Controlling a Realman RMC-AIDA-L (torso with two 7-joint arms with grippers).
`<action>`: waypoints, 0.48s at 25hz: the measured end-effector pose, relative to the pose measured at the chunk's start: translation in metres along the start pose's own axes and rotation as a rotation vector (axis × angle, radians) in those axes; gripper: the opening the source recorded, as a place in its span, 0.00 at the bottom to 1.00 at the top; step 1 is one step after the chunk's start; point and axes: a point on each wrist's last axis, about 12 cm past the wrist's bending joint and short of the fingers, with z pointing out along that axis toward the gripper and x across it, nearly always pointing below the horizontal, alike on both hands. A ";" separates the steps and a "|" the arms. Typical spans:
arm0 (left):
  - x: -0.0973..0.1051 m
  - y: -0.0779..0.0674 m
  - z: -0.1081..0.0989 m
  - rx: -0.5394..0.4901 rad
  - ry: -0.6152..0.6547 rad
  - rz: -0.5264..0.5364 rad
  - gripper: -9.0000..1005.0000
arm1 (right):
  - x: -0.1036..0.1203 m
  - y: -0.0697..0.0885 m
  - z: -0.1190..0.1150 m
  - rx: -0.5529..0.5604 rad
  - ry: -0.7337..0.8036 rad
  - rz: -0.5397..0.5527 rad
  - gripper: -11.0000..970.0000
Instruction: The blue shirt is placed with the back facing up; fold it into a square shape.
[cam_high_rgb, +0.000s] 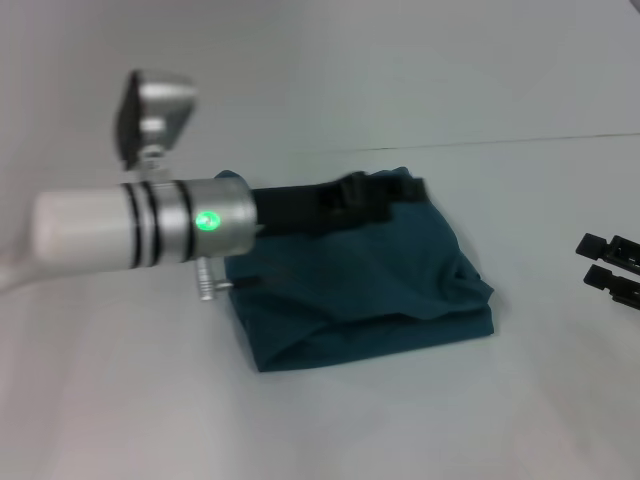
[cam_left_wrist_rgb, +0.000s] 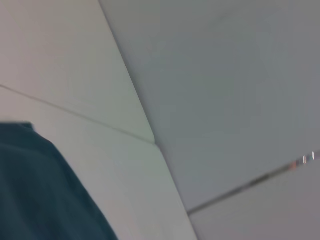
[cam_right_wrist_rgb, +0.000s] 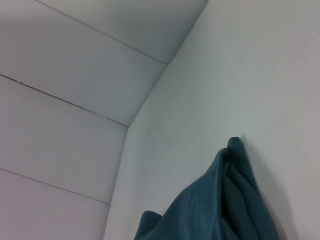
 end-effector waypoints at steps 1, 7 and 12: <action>-0.001 0.004 -0.009 -0.001 -0.024 -0.020 0.55 | 0.000 0.000 0.000 0.001 0.005 -0.001 0.75; 0.011 0.029 -0.059 -0.018 -0.052 -0.134 0.80 | -0.007 0.003 0.002 0.019 0.069 -0.020 0.75; 0.026 0.041 -0.090 -0.009 -0.013 -0.166 0.88 | -0.023 0.011 0.008 0.063 0.165 -0.045 0.75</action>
